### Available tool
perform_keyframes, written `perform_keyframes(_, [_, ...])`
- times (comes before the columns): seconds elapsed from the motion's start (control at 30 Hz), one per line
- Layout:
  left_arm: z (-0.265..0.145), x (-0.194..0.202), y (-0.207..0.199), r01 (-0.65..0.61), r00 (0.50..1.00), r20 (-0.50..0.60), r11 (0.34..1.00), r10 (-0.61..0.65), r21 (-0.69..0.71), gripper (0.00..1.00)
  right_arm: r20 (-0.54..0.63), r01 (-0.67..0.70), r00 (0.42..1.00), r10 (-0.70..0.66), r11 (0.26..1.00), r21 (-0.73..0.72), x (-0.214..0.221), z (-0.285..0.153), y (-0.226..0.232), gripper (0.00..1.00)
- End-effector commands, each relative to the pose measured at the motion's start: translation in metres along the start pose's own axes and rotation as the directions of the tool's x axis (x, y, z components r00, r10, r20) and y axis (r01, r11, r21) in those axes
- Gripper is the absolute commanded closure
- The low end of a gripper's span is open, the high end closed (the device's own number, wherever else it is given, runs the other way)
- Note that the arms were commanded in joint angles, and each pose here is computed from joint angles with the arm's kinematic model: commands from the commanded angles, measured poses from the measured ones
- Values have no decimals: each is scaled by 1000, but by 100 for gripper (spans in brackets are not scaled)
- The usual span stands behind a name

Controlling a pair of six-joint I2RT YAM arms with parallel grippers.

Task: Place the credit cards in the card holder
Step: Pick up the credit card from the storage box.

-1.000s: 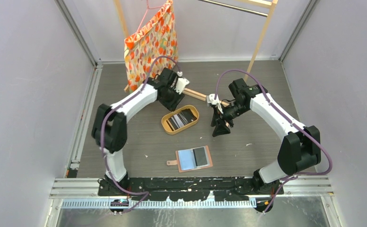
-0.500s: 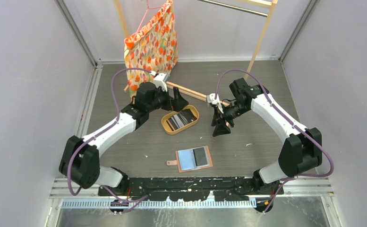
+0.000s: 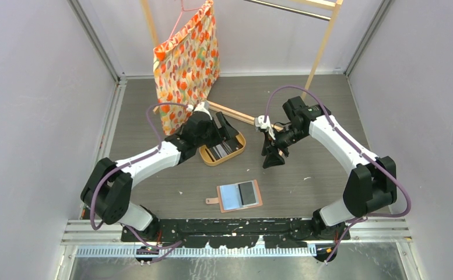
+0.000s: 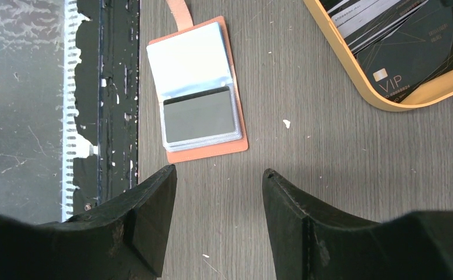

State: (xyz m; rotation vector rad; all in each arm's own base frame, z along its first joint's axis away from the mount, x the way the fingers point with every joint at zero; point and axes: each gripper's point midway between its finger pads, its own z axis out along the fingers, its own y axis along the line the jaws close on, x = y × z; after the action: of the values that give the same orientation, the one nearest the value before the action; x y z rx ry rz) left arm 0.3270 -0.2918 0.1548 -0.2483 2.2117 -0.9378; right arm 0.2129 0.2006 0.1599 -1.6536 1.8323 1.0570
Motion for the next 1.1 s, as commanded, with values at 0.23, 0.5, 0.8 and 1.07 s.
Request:
perform_keyframes(0.23, [31,11,26,161,987,3,980,-162,-118,33,8,18,1000,-18,1000,13,-7,-2,-6,39])
perform_keyframes(0.5, [45,21,35,155,986,-33,977,-161,-149,33,2,18,1000,-18,1000,8,-6,-2,-6,39])
perform_keyframes(0.8, [54,26,40,150,986,-50,974,-161,-168,33,-2,19,1000,-19,1000,5,-5,-1,-6,39])
perform_keyframes(1.07, [61,27,40,157,985,-50,973,-167,-169,32,-1,18,1000,-18,1000,4,-5,-1,-6,39])
